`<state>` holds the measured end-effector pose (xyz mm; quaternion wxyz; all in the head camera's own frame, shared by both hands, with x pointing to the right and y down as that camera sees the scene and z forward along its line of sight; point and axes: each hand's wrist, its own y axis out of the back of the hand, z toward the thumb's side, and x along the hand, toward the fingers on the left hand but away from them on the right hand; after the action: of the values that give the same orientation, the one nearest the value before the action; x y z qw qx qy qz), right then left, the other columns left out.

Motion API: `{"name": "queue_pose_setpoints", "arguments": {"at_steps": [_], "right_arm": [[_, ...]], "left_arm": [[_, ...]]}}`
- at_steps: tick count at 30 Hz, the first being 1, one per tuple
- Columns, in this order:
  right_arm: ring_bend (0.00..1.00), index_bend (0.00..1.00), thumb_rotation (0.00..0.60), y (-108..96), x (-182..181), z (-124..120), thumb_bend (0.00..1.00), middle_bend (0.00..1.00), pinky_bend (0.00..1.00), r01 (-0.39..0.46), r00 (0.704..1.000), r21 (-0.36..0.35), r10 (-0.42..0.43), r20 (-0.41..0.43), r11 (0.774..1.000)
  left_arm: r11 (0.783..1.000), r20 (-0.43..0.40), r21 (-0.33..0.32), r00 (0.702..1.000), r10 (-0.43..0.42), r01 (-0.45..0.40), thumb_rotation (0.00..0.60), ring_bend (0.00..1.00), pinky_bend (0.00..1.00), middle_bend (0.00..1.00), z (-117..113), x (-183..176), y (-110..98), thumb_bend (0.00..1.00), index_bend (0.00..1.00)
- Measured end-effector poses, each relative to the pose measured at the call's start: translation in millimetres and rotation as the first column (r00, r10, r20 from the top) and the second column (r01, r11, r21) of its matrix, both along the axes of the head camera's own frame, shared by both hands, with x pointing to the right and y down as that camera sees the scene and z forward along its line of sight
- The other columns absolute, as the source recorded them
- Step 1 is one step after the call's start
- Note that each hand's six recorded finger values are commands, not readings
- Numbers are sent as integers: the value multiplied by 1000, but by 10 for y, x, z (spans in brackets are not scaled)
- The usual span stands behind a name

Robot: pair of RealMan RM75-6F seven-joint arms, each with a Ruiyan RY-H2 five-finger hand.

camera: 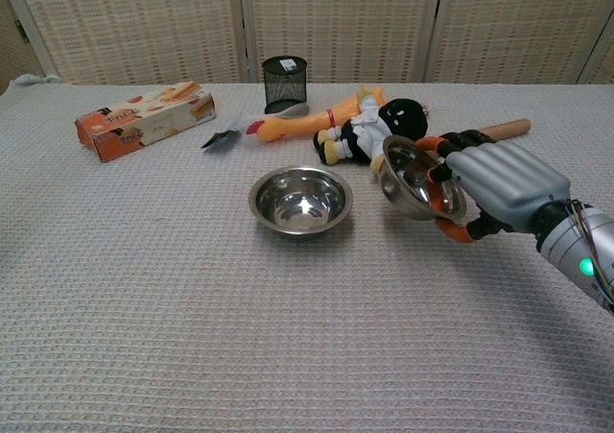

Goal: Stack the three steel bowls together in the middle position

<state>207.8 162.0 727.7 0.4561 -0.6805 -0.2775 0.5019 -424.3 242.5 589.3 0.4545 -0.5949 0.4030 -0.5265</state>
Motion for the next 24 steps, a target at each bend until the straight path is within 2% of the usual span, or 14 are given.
{"name": "queue_pose_setpoints", "arguments": {"at_steps": [4, 6, 11, 17, 18, 20, 22, 24], "right_arm": [[0, 759, 600, -32, -61, -236, 392, 88, 0, -11, 998, 73, 6, 70, 997], [0, 748, 600, -38, -138, -311, 392, 88, 0, -7, 995, 78, -1, 102, 997], [0, 710, 600, -110, -515, -389, 392, 87, 0, 55, 986, 61, -64, 156, 997], [0, 591, 600, -147, -1017, -240, 392, 86, 0, 119, 979, 5, -118, 166, 993], [0, 532, 600, -143, -1072, -206, 391, 86, 0, 124, 979, -6, -122, 166, 992], [0, 319, 600, -121, -1147, -130, 366, 66, 0, 133, 980, -29, -127, 156, 991], [0, 65, 600, -97, -1166, -90, 274, 16, 0, 139, 981, -48, -131, 145, 989], [0, 0, 600, -83, -1169, -99, 193, 0, 0, 144, 980, -55, -134, 145, 988]], "left_arm": [[1000, -1, 0, 1000, 1, -1, 600, 0, 98, 24, -3, 6, -2, 459, 0], [1000, -3, -3, 1000, 2, -2, 600, 0, 98, 24, 0, 5, -2, 459, 0], [1000, -8, -2, 1000, -3, 3, 600, 0, 98, 24, -25, -14, -9, 458, 0], [1000, -23, 11, 1000, -21, 21, 600, 0, 98, 24, -94, -69, -29, 459, 0], [1000, -26, 12, 999, -23, 24, 600, 0, 98, 24, -104, -78, -31, 459, 0], [1000, -30, 15, 999, -27, 27, 600, 0, 98, 24, -127, -92, -34, 458, 0], [999, -33, 18, 999, -27, 28, 600, 0, 98, 24, -141, -97, -35, 458, 0], [999, -33, 18, 999, -25, 26, 600, 0, 98, 24, -148, -98, -32, 458, 0]]}}
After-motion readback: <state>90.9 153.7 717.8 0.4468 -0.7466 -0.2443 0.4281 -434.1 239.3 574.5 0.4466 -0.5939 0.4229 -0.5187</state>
